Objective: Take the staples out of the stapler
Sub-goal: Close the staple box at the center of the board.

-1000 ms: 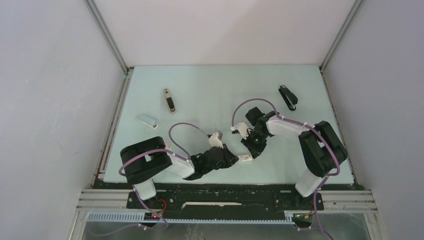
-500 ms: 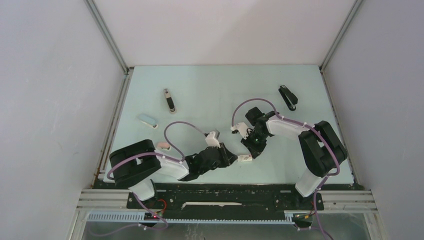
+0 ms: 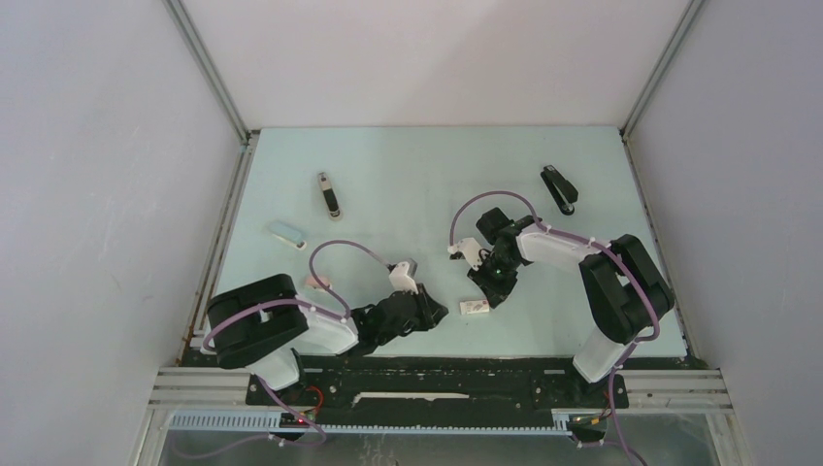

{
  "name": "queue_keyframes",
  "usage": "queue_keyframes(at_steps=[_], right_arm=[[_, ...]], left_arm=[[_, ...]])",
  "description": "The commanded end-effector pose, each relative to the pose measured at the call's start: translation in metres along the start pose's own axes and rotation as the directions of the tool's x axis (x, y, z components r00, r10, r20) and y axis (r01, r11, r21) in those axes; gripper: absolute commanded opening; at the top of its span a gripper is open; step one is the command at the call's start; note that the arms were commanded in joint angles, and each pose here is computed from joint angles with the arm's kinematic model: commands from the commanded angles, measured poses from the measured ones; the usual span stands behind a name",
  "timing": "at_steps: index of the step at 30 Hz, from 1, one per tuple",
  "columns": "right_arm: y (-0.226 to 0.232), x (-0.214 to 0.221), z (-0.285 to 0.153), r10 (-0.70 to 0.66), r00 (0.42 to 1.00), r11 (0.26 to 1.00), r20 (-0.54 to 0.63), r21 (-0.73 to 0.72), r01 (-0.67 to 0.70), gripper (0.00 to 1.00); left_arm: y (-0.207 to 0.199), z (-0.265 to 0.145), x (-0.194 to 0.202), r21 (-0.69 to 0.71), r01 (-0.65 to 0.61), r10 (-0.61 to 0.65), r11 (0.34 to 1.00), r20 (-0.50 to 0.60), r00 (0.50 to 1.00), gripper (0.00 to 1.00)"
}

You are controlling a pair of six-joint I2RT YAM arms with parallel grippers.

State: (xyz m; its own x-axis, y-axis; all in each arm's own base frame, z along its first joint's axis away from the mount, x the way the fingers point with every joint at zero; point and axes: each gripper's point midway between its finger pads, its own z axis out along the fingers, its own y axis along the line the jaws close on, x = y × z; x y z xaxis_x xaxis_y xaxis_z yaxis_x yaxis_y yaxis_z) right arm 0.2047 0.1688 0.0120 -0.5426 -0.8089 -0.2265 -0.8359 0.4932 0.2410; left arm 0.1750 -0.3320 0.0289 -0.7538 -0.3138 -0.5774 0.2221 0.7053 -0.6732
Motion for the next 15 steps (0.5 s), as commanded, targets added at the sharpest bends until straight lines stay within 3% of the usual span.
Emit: queue_keyframes(at_steps=[1,15], right_arm=[[-0.009,-0.009,0.007,-0.023,1.0,0.999,0.019,0.023,0.022,0.24],[-0.007,-0.009,0.009,-0.026,1.0,0.999,0.014,0.02,0.026,0.24]], left_arm=[[-0.007,0.001,-0.009,0.026,-0.017,0.016,1.0,0.039,0.999,0.17],[-0.02,0.016,0.008,0.021,-0.054,0.054,0.998,-0.026,0.998,0.14]])
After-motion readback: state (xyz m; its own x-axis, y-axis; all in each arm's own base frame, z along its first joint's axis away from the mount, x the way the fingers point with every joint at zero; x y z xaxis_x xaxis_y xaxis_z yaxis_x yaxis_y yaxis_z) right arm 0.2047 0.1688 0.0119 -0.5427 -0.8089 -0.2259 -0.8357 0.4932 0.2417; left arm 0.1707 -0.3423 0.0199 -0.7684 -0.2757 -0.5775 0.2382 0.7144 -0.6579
